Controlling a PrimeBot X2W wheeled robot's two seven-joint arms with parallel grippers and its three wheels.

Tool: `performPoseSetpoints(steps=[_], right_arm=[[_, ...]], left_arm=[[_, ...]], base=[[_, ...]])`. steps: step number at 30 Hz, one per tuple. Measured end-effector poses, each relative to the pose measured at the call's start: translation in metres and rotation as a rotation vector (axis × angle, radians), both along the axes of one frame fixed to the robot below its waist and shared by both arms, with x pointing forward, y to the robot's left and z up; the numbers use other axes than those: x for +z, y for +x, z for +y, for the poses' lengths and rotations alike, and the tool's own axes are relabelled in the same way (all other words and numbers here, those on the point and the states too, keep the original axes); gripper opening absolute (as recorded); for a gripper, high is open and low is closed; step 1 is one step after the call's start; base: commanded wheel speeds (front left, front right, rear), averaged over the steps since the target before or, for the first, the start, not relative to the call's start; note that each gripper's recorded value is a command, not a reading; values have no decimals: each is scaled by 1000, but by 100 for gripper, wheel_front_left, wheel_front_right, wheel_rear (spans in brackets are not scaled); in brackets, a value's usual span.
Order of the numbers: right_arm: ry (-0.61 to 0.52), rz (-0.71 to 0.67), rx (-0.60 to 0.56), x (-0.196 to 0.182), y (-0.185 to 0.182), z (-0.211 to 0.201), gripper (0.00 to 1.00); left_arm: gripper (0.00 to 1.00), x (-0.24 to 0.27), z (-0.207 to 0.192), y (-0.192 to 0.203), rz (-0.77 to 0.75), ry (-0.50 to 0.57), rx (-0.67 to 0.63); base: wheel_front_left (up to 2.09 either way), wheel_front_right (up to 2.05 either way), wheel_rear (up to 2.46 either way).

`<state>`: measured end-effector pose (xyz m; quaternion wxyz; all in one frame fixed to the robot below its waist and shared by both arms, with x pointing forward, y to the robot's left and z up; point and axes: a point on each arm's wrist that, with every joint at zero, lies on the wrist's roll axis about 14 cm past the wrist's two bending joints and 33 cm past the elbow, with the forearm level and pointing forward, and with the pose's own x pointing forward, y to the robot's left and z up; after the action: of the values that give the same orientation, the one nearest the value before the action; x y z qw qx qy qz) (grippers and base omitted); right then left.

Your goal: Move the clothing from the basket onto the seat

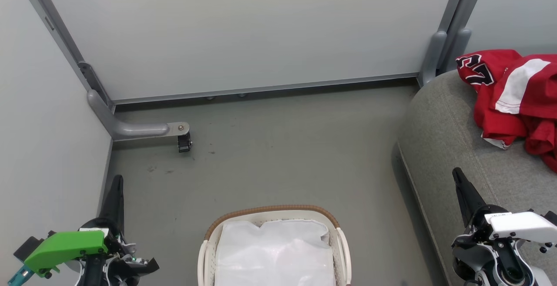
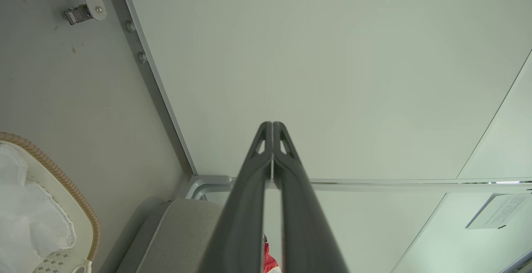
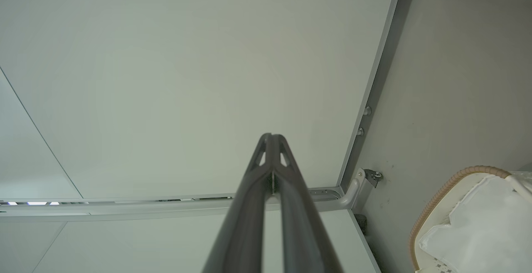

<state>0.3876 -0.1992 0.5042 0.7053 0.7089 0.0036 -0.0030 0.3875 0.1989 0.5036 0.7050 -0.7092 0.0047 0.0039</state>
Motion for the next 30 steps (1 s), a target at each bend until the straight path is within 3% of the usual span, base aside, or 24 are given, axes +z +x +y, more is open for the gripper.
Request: performPoseSetpoints(steps=[30], right_arm=[[0,0,0,0,0,0,0]], left_arm=[[0,0,0,0,0,0,0]], base=[[0,0,0]])
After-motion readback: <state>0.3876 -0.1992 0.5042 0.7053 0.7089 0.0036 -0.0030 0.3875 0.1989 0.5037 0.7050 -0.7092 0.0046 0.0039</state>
